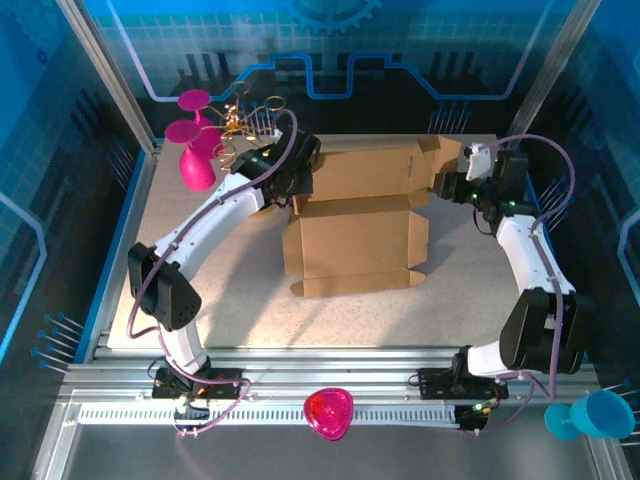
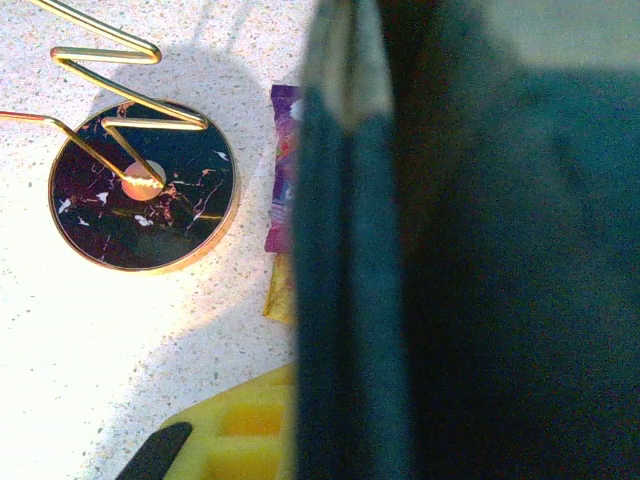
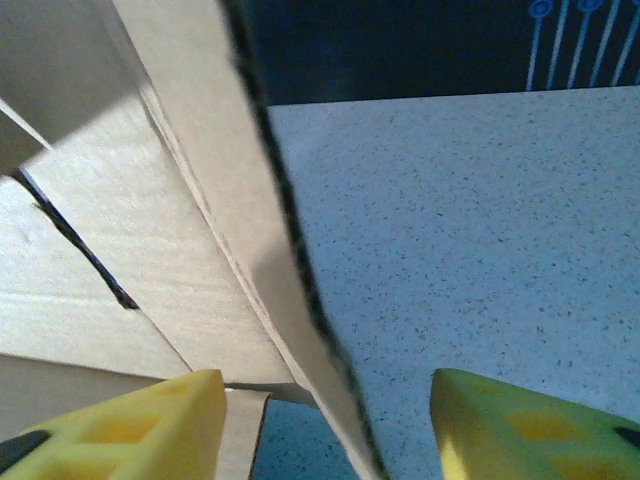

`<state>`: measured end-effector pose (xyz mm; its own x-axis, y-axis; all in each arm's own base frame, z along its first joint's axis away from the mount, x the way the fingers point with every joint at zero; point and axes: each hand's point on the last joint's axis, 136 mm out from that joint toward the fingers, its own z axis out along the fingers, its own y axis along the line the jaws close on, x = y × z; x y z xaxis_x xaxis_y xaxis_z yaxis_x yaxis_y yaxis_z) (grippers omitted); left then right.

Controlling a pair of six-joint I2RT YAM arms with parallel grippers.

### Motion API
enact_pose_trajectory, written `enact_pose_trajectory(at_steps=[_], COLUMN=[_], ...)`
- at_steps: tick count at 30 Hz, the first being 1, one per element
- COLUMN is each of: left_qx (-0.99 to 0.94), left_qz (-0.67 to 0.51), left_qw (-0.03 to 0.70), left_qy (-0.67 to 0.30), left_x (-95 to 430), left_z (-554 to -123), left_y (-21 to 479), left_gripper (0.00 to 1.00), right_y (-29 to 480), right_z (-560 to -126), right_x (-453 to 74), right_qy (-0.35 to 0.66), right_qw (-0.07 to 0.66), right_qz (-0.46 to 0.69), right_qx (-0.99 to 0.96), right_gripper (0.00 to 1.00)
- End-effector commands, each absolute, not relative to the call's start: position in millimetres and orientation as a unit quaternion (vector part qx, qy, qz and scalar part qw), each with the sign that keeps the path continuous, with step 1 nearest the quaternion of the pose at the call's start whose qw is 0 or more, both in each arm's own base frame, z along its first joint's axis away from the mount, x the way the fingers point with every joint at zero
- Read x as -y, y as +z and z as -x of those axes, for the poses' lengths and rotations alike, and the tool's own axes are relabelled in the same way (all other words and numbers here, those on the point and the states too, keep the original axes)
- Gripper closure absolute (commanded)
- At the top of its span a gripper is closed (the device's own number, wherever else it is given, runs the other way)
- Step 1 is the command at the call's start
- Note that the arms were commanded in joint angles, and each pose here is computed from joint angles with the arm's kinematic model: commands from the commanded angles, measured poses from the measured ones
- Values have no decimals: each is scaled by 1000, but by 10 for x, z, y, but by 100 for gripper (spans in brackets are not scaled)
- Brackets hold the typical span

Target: Fold the paper box

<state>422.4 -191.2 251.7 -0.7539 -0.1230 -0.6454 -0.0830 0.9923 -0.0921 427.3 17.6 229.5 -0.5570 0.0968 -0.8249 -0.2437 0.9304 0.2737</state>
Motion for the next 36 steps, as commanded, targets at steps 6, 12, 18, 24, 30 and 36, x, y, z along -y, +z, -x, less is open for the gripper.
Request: enact_pose_trajectory(at_steps=[6,12,18,24,30,36], left_qx=[-942,-944,-944,-945,-946,-946], left_qz=[45,48,57,59,57,51], left_qw=[330,324,320,316,313,315], left_qy=[-41,-42,-51,-57,-60,-56], left_x=[1940,1959,1995,2027,2042,2008], left_z=[-4258,-4266,-4288,-4304,-4290,-4255], left_y=[2569,2551,2533,2510,2511,2518], left_gripper=[100,100,100,100,100,100], right_y=[2475,2635,2712,2747,2729,2941], right_z=[-4413,-4353,-4146,-3942,-3900,-3915], right_x=[-374,-247,-222,-404,-447,-482], right_qy=[184,128,-2,-108,-177,-152], right_qw=[485,518,543,571,561,575], right_qz=[85,38,-2,0,7,9], right_qx=[-851,-845,-840,-814,-808,-804], right_gripper=[70,93,100,100,100,82])
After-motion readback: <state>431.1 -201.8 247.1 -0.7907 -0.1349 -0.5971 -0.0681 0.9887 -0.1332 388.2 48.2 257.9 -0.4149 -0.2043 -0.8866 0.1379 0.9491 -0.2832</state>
